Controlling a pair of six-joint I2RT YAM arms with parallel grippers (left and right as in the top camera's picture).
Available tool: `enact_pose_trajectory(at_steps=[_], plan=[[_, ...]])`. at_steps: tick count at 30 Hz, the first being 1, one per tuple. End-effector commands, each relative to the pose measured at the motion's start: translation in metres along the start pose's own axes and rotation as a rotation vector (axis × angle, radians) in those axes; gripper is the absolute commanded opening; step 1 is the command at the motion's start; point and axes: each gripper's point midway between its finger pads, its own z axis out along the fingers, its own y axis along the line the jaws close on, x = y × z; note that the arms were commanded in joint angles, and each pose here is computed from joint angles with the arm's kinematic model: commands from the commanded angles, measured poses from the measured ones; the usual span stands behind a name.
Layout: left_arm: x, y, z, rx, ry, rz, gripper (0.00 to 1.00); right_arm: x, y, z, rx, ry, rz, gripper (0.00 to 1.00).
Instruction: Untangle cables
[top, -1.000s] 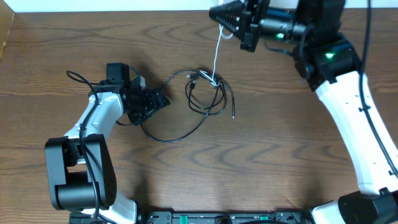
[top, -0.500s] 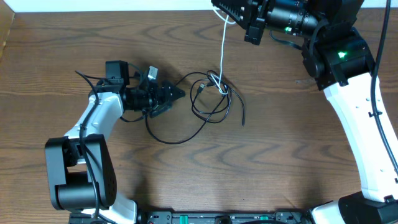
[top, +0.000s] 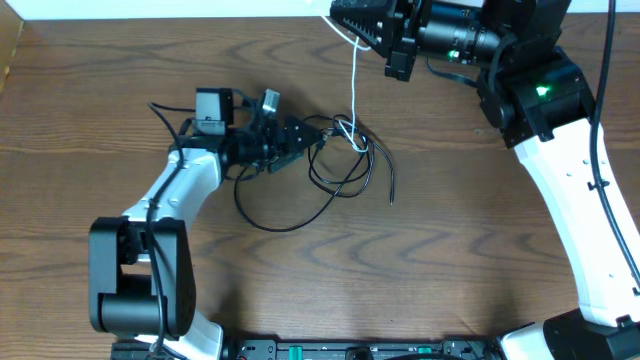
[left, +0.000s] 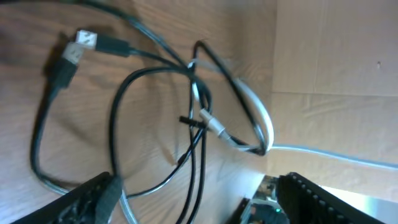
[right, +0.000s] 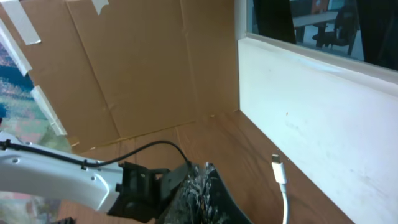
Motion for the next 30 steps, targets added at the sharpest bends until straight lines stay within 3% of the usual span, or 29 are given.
enact_pose_trajectory(at_steps=[1,4,12,17,30], plan=[[-0.004,0.007,0.008,-0.052,-0.032,-0.096,0.78,-0.016,0.012,-0.004,-0.008,-0.025,-0.047,0.01],[-0.006,0.013,0.012,-0.103,-0.057,-0.101,0.63,-0.016,0.012,-0.004,-0.008,-0.025,-0.047,0.01],[-0.007,0.012,0.019,-0.122,-0.075,-0.117,0.62,-0.016,0.014,-0.004,-0.015,-0.024,-0.046,0.01],[-0.014,0.006,0.019,-0.098,-0.100,-0.145,0.51,-0.012,0.014,-0.004,-0.015,-0.011,-0.029,0.01],[-0.008,-0.002,0.028,-0.082,-0.083,-0.217,0.51,-0.009,0.027,0.005,-0.050,-0.001,-0.023,0.01]])
